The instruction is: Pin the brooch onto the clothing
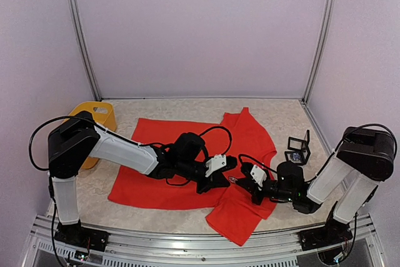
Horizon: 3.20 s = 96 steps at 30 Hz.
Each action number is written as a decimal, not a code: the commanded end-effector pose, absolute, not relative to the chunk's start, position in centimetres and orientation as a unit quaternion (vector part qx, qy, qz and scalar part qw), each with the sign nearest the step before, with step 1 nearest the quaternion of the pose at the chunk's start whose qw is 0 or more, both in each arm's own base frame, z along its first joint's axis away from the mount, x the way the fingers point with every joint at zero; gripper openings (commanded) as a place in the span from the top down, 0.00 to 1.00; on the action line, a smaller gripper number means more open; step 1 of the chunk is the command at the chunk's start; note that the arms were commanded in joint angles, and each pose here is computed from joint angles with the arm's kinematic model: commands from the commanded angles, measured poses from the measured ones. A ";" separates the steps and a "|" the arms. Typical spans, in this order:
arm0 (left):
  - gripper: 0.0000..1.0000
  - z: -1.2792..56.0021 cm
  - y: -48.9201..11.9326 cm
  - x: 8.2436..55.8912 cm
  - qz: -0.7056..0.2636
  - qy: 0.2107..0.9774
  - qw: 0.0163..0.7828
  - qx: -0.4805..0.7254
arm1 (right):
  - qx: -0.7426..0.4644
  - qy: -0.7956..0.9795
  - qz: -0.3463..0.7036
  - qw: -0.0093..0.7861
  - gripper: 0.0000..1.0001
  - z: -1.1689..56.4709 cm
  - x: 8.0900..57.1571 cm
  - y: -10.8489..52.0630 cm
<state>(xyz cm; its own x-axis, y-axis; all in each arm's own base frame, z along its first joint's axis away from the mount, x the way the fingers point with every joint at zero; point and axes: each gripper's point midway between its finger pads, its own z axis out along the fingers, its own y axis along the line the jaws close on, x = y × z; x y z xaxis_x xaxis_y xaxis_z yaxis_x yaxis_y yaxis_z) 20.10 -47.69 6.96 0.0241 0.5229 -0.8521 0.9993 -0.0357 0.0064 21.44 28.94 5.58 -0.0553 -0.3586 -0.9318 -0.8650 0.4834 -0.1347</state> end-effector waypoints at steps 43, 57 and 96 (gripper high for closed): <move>0.73 9.6 -47.4 20.4 -0.375 0.586 0.356 0.624 | -0.461 0.605 0.371 0.532 1.00 9.8 17.7 30.4; 0.99 9.9 -47.9 19.7 -0.384 0.575 0.353 0.630 | -0.478 0.598 0.379 0.521 1.00 9.7 17.3 31.0; 1.00 12.0 -46.8 17.7 -0.412 0.555 0.354 0.630 | -0.386 0.716 0.409 0.413 1.00 6.8 19.2 30.8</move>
